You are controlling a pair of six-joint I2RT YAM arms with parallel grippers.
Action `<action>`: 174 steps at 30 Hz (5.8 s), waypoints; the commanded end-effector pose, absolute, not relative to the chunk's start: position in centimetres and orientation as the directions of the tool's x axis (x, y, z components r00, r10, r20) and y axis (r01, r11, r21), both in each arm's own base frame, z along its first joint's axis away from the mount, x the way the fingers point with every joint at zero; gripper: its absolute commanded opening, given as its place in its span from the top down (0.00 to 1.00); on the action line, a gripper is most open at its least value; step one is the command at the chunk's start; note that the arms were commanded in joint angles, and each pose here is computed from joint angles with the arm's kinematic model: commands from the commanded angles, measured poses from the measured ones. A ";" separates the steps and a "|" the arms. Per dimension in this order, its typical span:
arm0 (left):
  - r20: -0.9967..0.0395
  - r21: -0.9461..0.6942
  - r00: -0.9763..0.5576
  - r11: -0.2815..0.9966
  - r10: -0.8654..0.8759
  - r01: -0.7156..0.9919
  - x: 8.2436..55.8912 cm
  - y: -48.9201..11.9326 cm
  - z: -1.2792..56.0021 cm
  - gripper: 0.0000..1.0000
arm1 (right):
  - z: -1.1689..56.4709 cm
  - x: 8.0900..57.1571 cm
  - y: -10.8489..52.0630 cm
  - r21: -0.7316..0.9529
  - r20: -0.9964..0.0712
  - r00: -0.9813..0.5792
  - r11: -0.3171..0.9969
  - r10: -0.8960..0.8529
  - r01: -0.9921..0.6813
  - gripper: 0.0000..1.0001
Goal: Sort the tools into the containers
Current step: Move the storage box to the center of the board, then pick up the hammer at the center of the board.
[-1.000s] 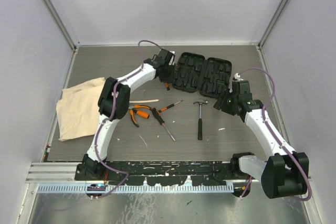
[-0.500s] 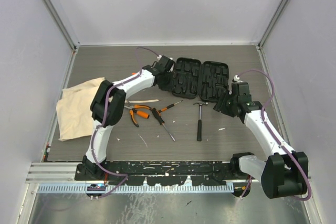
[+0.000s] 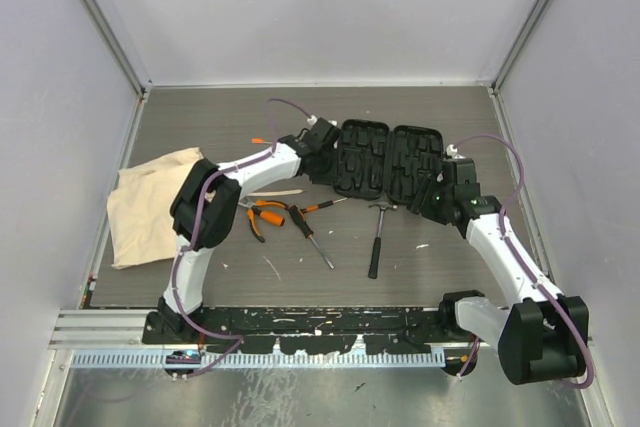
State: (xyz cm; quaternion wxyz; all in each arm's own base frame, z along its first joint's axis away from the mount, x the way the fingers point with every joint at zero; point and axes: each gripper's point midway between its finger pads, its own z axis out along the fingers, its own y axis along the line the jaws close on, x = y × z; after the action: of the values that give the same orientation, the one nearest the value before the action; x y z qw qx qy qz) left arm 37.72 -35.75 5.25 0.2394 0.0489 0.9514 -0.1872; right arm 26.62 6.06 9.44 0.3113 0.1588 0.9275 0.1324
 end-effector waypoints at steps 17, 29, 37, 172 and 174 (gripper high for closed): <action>-0.777 -0.279 -0.628 0.916 -0.040 0.288 38.3 -29.9 24.9 0.42 | 13.7 27.4 6.0 0.303 -0.637 -0.696 0.937 0.333 0.172 0.48; -0.769 -0.125 -0.637 0.963 0.056 0.237 33.6 -20.2 23.5 0.37 | 12.0 25.6 7.9 0.258 -0.634 -0.666 0.919 0.393 0.296 0.46; -0.750 -0.099 -0.655 0.962 0.097 0.256 31.7 -19.0 21.7 0.37 | 8.6 23.1 11.2 0.232 -0.562 -0.728 0.919 0.394 0.319 0.46; -0.422 -0.713 -0.905 0.633 -0.046 0.300 22.9 -48.3 12.8 1.00 | 12.3 20.1 15.3 0.392 -0.654 -0.692 0.919 0.306 0.036 0.70; -0.457 -0.690 -0.888 0.649 -0.045 0.322 23.3 -47.2 13.8 1.00 | 14.3 20.2 13.9 0.381 -0.692 -0.644 0.923 0.325 0.056 0.58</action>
State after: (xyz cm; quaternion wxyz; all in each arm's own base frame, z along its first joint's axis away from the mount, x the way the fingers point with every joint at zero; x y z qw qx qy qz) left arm 22.70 -48.16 7.69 0.1617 0.0378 0.9066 -0.3879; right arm 18.14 15.26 7.66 0.3169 0.0950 0.9293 0.1641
